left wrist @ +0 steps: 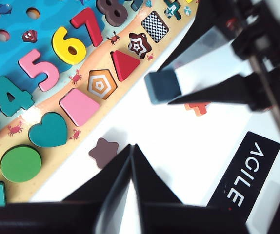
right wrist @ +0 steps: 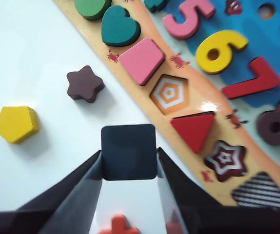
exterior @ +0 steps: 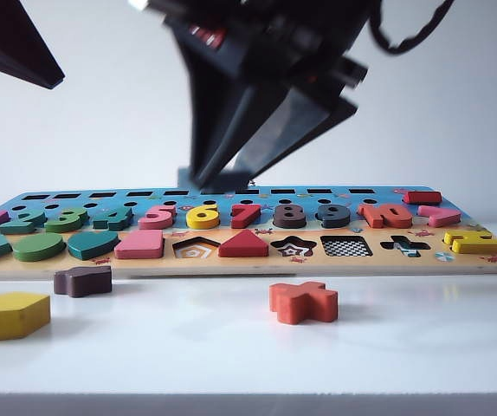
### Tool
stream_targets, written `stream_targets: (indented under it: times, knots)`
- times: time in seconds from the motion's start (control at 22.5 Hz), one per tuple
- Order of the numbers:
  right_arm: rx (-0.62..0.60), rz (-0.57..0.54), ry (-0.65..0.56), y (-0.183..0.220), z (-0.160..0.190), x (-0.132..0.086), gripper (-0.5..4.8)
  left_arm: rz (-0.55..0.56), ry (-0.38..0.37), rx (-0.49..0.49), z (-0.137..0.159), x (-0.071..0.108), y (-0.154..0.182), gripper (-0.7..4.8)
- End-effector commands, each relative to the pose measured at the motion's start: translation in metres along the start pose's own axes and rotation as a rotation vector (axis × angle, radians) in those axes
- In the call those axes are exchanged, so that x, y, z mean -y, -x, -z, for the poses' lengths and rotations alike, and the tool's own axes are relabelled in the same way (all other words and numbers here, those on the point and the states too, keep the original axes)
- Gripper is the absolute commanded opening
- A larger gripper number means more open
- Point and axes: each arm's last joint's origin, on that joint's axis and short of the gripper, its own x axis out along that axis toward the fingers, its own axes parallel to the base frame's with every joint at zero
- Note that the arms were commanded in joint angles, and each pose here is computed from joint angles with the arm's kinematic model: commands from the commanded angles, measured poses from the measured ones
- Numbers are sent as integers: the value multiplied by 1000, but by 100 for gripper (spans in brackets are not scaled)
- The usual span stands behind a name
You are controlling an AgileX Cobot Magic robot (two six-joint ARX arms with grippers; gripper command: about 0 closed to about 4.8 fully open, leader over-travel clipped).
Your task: Insert the cube into the slot.
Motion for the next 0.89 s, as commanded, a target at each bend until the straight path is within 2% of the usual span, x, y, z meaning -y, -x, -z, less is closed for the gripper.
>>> stream_targets:
  times: [0.04,0.27,0.44,0.53,0.67,0.89]
  knots:
    - [-33,18,133,17,5,9,125,5,-13,21,-3,0,1,17]
    - [-103,41,351,35,15,25,125,5,-14,23,-3,0,1,17]
    - [-145,104,698,36,16,38,124,5,-14,22,-3,0,1,17]
    - [-163,133,775,36,15,46,122,6,-14,22,-3,0,1,17]
    - [-170,160,774,35,15,58,109,5,-14,23,-3,0,1,17]
    - [-189,129,765,26,16,61,89,5,-14,23,-3,0,1,17]
